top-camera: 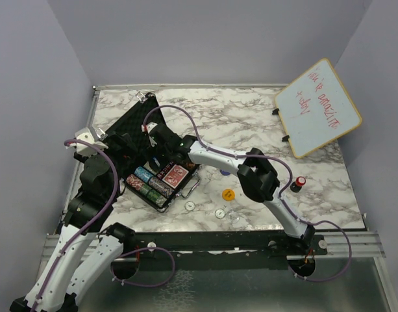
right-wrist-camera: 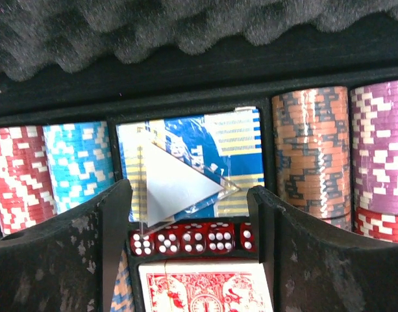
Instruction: Pack up texas hold em set
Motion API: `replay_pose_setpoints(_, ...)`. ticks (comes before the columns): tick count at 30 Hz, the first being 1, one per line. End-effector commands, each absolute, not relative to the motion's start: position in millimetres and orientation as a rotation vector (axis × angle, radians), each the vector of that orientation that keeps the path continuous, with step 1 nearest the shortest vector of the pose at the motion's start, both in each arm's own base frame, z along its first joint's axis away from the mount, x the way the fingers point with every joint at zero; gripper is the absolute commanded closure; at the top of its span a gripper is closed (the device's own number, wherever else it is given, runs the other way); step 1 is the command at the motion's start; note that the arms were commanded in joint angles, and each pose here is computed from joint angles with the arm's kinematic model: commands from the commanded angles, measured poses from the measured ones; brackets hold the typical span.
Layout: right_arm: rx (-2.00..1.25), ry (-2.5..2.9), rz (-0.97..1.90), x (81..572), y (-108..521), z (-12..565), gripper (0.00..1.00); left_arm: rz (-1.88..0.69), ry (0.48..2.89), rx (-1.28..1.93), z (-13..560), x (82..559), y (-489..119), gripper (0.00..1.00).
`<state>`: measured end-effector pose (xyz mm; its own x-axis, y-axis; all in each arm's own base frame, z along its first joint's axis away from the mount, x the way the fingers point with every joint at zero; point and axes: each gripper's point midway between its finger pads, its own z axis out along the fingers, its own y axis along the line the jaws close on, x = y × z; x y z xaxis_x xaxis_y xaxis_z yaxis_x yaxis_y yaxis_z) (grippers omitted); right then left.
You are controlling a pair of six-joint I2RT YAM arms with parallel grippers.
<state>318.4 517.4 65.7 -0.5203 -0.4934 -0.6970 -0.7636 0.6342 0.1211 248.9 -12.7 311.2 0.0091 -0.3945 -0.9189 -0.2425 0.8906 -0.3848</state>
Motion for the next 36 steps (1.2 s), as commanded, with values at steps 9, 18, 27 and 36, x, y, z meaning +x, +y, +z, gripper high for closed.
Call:
replay_pose_setpoints(9,-0.668,2.223,0.487,310,461,140,0.2,-0.207,1.561,-0.471,319,250,-24,0.09)
replay_pose_setpoints(18,-0.318,2.388,0.274,256,329,129,0.2,-0.288,1.596,-0.373,319,257,-47,0.06)
replay_pose_setpoints(27,-0.454,2.642,0.072,184,242,76,0.2,-0.276,1.597,-0.368,317,257,-46,0.06)
replay_pose_setpoints(36,-0.597,2.686,0.132,154,233,56,0.19,-0.298,1.61,-0.336,318,263,-55,0.06)
